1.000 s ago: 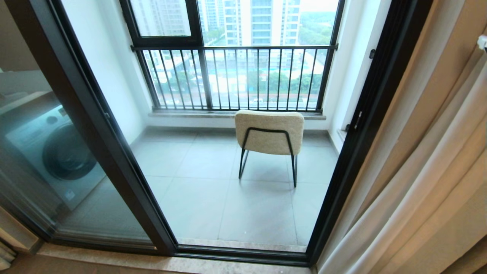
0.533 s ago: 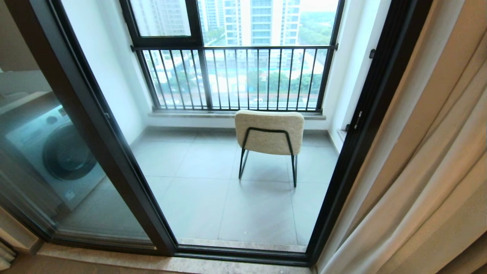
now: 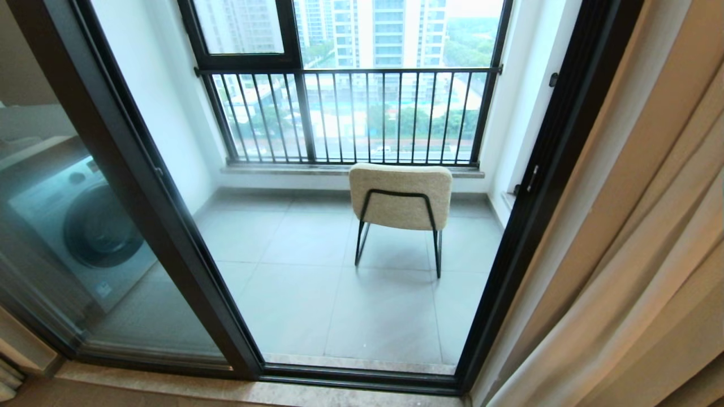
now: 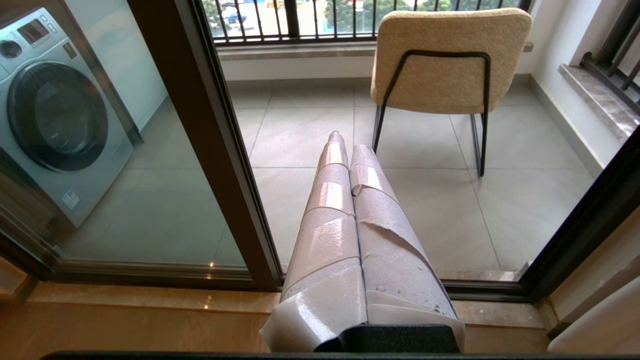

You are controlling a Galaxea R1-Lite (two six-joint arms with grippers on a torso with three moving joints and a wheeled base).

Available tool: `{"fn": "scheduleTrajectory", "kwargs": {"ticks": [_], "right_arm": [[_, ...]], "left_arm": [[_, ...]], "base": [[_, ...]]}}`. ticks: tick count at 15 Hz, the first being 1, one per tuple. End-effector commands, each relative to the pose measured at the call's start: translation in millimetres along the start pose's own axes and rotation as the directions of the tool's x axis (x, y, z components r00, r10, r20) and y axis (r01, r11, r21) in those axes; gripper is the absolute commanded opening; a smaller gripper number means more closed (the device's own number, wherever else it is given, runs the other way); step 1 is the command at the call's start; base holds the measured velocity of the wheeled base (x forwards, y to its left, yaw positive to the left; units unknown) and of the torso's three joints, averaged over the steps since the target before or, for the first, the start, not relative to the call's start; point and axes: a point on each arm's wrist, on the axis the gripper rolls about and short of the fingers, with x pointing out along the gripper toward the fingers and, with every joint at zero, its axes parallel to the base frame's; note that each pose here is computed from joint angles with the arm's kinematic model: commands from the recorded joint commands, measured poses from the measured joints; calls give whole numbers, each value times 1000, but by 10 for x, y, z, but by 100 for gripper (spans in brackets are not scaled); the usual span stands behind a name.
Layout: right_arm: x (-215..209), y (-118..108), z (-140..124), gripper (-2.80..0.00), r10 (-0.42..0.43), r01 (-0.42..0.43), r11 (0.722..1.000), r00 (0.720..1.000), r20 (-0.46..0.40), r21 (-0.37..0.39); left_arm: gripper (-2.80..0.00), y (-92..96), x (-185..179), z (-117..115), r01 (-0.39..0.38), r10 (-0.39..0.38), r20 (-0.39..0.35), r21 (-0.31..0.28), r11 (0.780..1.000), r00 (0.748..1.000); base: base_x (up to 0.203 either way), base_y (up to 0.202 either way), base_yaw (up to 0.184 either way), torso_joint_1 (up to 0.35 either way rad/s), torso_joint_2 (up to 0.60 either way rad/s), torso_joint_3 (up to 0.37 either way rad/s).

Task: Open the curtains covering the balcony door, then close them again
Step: Close the inner curtains on both sides

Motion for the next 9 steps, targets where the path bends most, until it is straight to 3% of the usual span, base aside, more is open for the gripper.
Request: {"fn": "scheduleTrajectory", "kwargs": {"ticks": [1, 9], "right_arm": [[39, -19, 13, 0, -8, 8, 1000, 1000, 13, -3], [81, -30, 59, 0, -12, 13, 1000, 999, 37, -5]], "left_arm": [[-280, 0, 0, 0, 0, 0, 0, 0, 1000, 1000], [-280, 0, 0, 0, 1, -1, 0, 0, 1000, 1000]], "base": [[0, 0, 0, 0, 0, 0], [0, 0, 0, 0, 0, 0]]}}
